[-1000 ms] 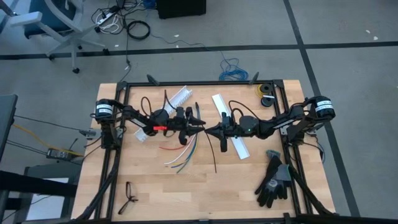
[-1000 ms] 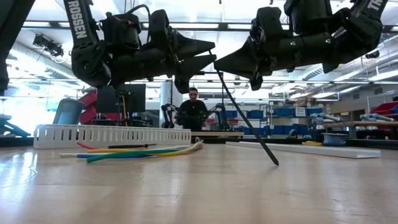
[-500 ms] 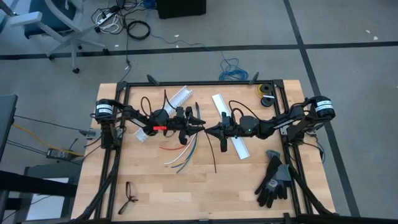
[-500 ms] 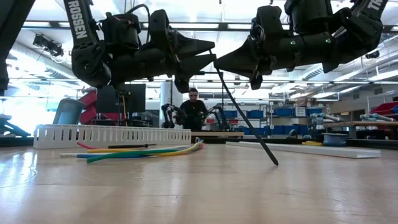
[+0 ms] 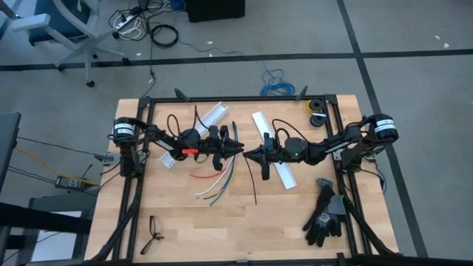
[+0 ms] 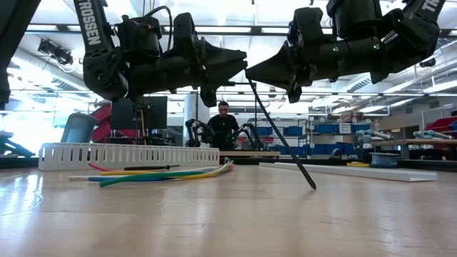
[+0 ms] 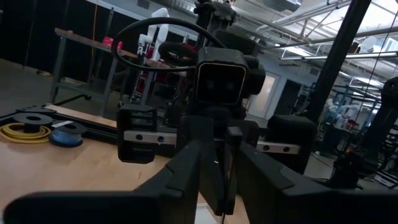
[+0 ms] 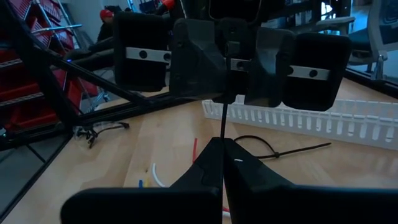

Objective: Ziptie cables
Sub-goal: Prepare the black zip tie to wrap the cable wires

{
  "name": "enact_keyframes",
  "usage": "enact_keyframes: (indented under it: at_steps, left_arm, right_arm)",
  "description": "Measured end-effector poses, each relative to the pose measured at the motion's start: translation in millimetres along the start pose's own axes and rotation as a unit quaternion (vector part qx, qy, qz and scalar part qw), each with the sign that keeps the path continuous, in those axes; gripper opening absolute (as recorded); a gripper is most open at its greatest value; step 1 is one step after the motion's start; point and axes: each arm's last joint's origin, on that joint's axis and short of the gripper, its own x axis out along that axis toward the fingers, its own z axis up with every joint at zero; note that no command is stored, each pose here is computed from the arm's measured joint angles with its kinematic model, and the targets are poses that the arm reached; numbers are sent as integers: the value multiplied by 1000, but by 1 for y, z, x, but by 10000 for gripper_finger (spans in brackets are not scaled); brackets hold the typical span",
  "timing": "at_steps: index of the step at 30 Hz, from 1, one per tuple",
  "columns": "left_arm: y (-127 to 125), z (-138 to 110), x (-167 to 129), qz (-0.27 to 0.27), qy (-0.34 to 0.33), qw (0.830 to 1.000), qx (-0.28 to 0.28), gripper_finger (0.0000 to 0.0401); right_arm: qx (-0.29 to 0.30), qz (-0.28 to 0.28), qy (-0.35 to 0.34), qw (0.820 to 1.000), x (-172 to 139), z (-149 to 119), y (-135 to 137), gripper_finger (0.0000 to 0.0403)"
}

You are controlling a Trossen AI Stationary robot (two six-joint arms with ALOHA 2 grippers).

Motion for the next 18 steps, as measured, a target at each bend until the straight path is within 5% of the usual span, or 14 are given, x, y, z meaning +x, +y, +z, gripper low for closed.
enact_keyframes:
  at_steps: [10,18]
  left_arm:
    - [0,0,0,-2,2,1000,0,10]
    - [0,-1,0,1,8,1000,-16,3]
  right_arm:
    - [0,-1,0,1000,0,0,0,0]
    - [0,-2,2,1000,0,-1,0,0]
